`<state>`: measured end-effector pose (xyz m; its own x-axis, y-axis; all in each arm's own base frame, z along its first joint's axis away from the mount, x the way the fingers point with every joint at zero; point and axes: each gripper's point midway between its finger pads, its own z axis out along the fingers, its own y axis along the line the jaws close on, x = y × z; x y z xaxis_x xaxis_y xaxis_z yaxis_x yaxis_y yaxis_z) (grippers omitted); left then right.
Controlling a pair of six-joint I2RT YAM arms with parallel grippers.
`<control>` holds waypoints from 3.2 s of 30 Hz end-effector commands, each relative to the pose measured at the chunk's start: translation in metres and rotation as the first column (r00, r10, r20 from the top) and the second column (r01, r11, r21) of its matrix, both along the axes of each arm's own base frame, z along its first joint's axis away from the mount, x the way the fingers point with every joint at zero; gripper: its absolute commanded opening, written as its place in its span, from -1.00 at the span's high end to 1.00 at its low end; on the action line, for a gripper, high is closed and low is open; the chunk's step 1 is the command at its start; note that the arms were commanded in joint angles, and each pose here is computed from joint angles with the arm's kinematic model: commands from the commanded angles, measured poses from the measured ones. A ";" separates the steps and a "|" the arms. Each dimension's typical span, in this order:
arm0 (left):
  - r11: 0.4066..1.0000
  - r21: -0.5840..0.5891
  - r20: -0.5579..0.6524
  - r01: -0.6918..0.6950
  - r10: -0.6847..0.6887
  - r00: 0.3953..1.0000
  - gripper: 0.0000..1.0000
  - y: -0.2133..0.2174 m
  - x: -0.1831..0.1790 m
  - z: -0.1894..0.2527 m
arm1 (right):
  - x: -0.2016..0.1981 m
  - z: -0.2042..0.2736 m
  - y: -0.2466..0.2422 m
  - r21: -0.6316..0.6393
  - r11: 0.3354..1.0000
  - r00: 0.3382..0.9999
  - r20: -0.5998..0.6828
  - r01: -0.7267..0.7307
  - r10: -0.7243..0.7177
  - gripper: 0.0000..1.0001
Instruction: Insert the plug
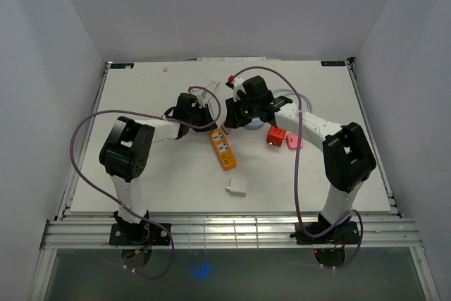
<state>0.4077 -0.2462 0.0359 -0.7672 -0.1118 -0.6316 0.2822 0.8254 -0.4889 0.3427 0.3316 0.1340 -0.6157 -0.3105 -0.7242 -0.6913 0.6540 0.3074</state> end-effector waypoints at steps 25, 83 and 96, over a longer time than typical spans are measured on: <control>0.994 -0.081 0.015 0.069 -0.068 0.998 0.63 -0.018 -0.005 0.020 | 0.009 -0.023 0.018 -0.083 0.996 1.000 -0.009 0.023 -0.024 0.84; 0.999 -0.034 -0.032 -0.008 0.007 0.999 0.66 -0.008 -0.001 0.008 | -0.026 -0.044 0.018 -0.198 0.971 0.985 -0.080 0.137 -0.155 0.84; 1.000 -0.028 -0.022 -0.008 0.007 1.000 0.66 -0.007 -0.001 0.010 | -0.017 -0.023 0.014 -0.177 0.970 0.984 -0.018 0.169 -0.175 0.84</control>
